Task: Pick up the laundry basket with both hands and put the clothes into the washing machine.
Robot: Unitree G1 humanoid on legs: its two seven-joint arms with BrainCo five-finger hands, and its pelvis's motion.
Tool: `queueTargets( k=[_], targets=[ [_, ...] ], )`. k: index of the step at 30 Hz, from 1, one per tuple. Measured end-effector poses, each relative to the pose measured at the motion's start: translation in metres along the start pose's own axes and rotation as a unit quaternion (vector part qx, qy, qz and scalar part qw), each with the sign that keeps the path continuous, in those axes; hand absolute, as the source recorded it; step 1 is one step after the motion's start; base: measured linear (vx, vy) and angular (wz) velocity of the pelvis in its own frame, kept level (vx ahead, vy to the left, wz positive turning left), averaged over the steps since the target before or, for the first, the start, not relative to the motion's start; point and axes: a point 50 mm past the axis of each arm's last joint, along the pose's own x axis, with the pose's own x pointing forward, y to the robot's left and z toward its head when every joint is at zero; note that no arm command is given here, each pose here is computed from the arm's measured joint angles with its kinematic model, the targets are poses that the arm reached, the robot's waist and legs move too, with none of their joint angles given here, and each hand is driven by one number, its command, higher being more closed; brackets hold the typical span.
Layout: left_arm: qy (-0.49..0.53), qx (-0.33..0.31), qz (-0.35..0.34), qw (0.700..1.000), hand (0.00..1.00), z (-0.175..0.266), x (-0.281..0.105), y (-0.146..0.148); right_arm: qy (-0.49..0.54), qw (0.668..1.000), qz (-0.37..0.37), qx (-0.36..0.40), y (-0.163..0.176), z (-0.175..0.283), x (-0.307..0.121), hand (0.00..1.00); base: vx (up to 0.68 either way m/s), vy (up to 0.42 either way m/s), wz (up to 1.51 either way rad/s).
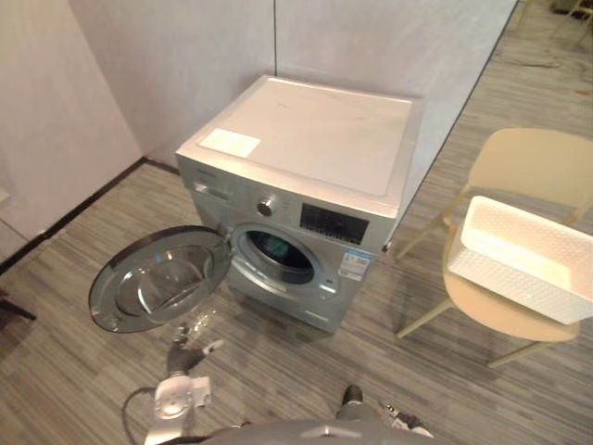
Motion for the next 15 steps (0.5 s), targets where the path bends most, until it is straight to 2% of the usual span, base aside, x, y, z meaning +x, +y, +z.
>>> queueTargets(
  k=[3, 8, 15],
  targets=[
    [-0.043, -0.028, 0.032, 0.998, 0.0, 0.021, 0.0, 0.007, 0.02, 1.0, -0.003, -0.001, -0.005, -0.016, -0.004, 0.0, 0.04, -0.11, 0.1],
    [-0.072, -0.074, 0.049, 0.993, 0.0, 0.038, 0.0, 0.001, 0.03, 1.0, 0.0, -0.002, -0.005, -0.024, -0.006, 0.0, 0.1, -0.166, 0.09],
    [-0.059, -0.103, 0.059, 0.991, 0.0, 0.037, 0.006, -0.006, 0.0, 1.0, 0.012, 0.007, 0.007, -0.003, -0.002, 0.0, 0.06, -0.078, 0.01]
  ],
)
